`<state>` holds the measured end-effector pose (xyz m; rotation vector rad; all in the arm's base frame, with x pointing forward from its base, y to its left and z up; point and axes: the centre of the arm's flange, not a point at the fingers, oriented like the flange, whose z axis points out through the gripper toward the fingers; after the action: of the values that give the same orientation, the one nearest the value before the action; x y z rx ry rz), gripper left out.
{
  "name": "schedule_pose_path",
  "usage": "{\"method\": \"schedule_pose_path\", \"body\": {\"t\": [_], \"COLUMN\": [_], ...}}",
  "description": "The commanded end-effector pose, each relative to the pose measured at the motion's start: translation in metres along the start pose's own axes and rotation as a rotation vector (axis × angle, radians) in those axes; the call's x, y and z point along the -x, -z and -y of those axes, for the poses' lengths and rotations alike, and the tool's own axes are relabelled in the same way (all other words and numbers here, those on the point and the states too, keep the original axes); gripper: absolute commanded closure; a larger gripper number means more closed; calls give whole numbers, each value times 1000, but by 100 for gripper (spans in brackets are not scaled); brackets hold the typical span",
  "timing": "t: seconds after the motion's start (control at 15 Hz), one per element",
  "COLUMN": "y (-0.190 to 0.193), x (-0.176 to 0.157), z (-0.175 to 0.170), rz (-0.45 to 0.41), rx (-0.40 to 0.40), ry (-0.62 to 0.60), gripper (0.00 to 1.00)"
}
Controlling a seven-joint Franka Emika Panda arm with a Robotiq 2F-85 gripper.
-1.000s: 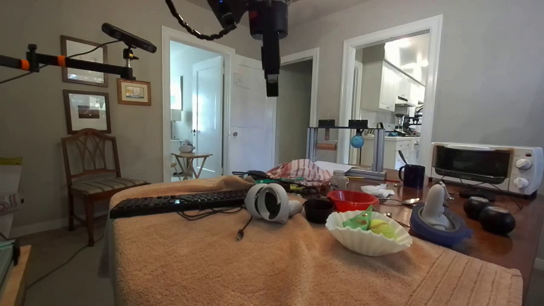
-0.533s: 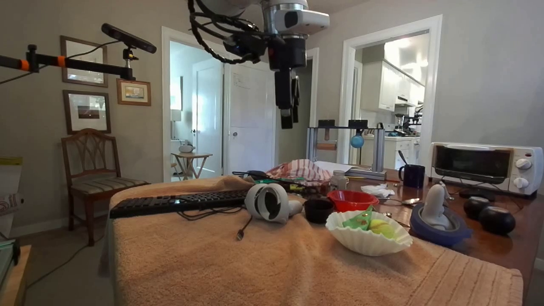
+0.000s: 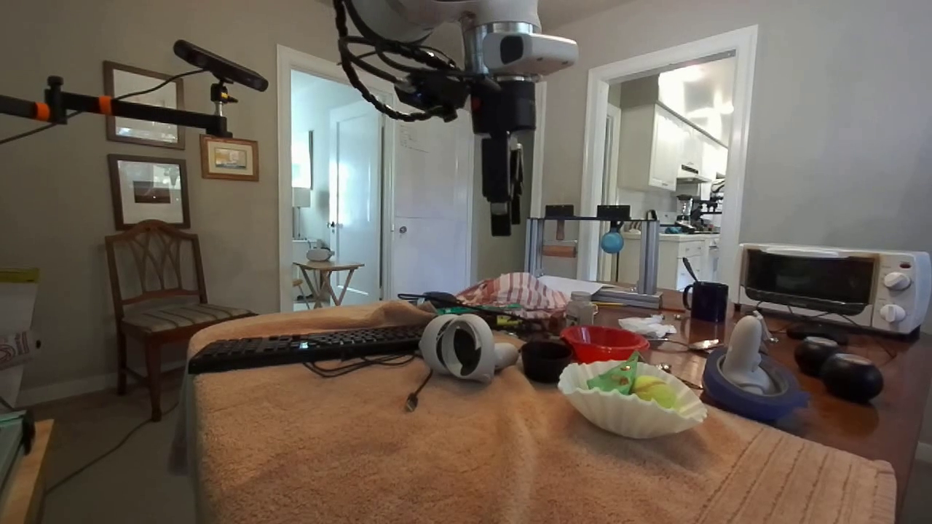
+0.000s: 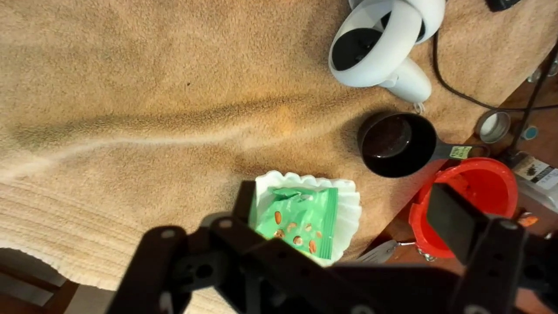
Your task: Pour contents of the black pot into the orange bowl
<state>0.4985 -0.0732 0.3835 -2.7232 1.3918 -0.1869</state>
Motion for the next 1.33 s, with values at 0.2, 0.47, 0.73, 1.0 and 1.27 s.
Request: {"method": "schedule_pose_path", "body": {"t": [0.2,0.47,0.73,1.0,1.27], "y": [-99,-137,-160,-178,-186], "x": [-60,-68,-65,-62,-53], "z": [35,72,102,104,97], "rz": [0,-3,-9,2,30], "rx": [49,63,73,76,74], "ry": [3,21,55,48,37], "gripper": [0,0,0,0,0]}}
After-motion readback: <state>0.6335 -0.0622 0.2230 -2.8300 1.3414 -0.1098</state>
